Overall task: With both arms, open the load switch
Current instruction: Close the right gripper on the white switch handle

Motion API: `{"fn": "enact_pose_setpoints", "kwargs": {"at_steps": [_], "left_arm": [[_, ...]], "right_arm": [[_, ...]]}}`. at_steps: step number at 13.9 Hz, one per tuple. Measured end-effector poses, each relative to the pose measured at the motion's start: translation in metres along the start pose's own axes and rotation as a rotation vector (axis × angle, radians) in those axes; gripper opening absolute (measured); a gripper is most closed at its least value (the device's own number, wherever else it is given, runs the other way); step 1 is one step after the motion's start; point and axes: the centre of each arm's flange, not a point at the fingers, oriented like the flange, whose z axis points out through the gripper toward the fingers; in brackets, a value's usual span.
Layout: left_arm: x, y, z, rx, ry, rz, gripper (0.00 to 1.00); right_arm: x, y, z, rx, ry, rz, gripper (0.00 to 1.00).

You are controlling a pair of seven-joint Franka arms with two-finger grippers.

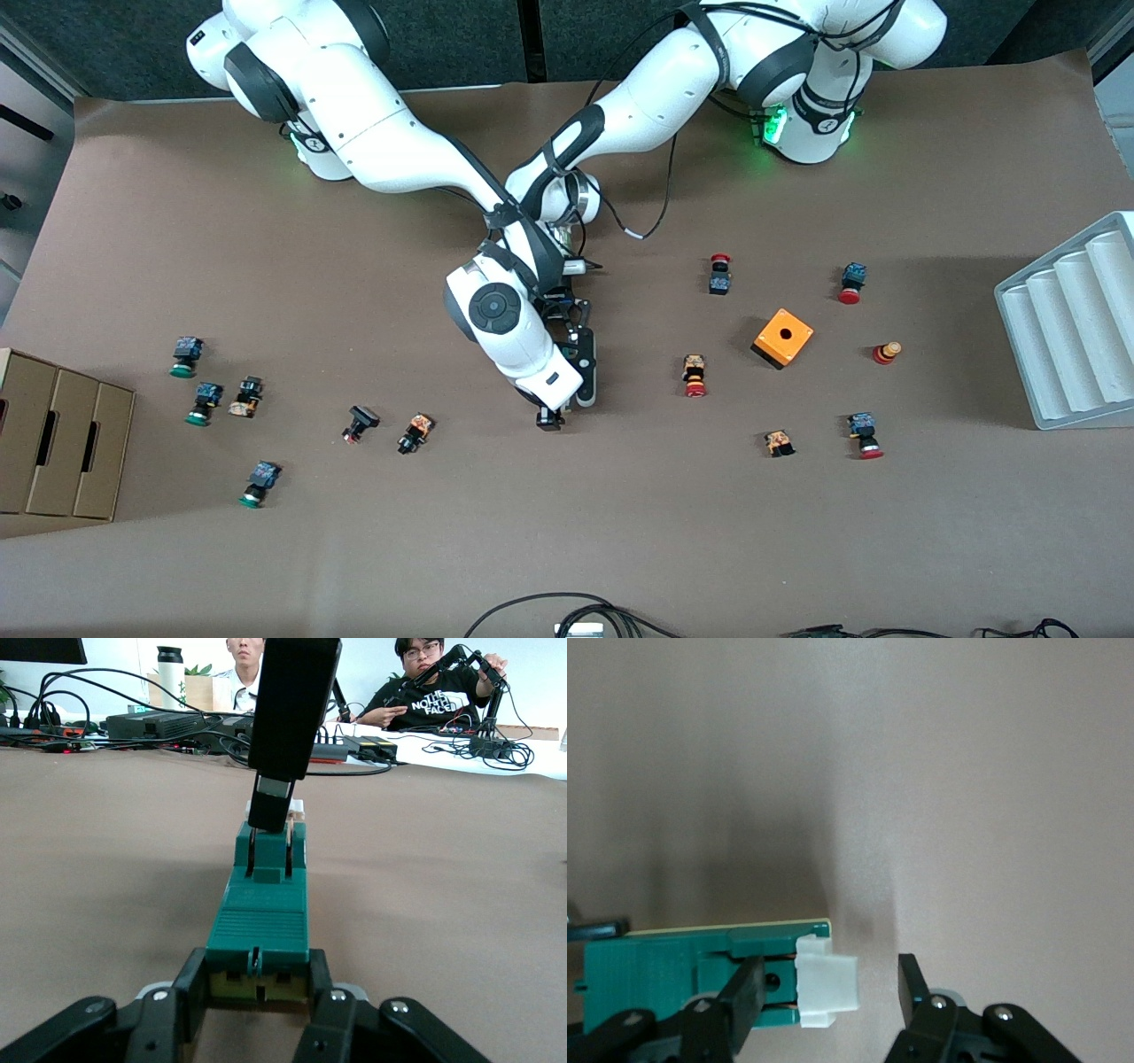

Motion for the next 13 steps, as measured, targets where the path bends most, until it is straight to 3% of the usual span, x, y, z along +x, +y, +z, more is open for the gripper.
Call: {"fn": "enact_pose_setpoints", "kwargs": {"at_steps": [8,9,13], "left_arm": [[-0.0001,0.0000,0.0000,0.000,0.001,0.000,0.49],[-0.0001,0.0000,0.0000,0.000,0.001,0.000,0.49],[-0.0002,-0.0001,0.0000,0.000,0.001,0.000,0.49]], "right_arm": [[-0.0005,-0.0018,0.0037,0.005,-0.004,-0.001,0.56],[-0.0007,-0.0025,0.0052,0.007,-0.005,-0.002,0.50],[-0.0006,-0.0034,0.0066,0.008,-0.006,-0.003,0.41]]}}
